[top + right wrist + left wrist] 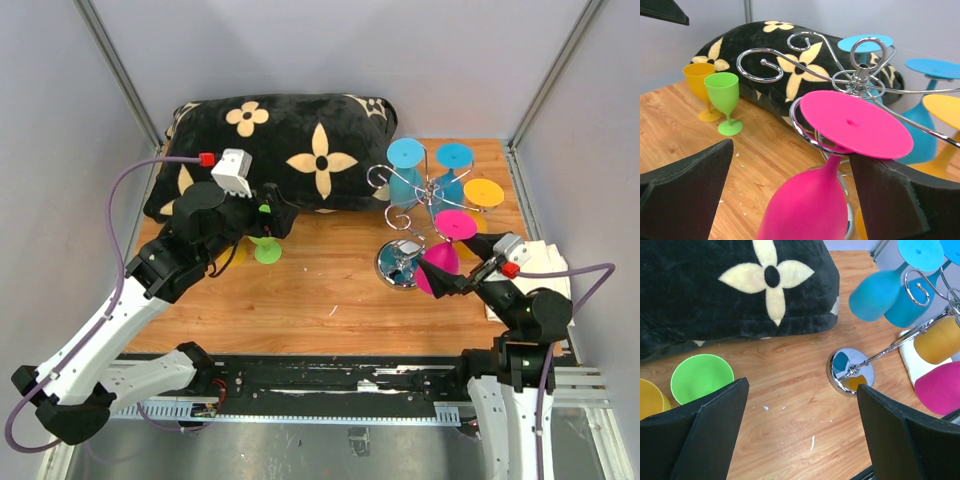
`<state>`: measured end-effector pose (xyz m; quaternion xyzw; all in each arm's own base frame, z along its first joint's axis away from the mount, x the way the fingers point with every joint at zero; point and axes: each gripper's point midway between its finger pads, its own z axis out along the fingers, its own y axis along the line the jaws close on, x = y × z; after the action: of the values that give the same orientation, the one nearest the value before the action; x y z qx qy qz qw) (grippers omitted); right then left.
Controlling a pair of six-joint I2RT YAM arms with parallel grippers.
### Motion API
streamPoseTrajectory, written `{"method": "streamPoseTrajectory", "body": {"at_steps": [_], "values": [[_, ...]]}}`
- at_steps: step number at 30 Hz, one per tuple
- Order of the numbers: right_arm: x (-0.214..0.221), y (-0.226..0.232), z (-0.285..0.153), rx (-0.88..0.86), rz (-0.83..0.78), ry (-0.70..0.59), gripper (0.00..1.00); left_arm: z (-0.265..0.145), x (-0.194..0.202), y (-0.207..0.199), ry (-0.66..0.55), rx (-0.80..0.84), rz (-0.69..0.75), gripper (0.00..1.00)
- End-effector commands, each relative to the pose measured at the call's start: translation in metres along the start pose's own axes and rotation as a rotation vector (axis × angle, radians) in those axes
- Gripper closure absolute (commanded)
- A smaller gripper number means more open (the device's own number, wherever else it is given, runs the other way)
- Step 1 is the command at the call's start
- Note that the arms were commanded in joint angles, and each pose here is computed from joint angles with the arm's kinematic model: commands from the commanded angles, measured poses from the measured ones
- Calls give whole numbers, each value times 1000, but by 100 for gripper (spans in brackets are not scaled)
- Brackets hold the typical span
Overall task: Place the wine glass upside down on the wine glass rack
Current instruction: Adjust the wine rack at the center of the board.
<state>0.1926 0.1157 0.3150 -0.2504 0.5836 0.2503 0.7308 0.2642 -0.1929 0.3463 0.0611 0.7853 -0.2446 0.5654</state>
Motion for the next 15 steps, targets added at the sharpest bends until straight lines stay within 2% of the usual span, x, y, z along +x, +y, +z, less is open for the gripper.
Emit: {"method": "streamPoseTrajectory", "body": {"at_steps": [1, 8, 15], "values": [[-18, 5, -16, 55, -92, 5, 2, -5, -6, 1, -43, 8, -1, 6], [-26, -1, -33, 162, -107, 3, 2, -4, 2, 2, -31, 11, -7, 5], [-52, -14, -56, 358, -11, 51, 1, -6, 7, 9, -22, -13, 10, 5]]}}
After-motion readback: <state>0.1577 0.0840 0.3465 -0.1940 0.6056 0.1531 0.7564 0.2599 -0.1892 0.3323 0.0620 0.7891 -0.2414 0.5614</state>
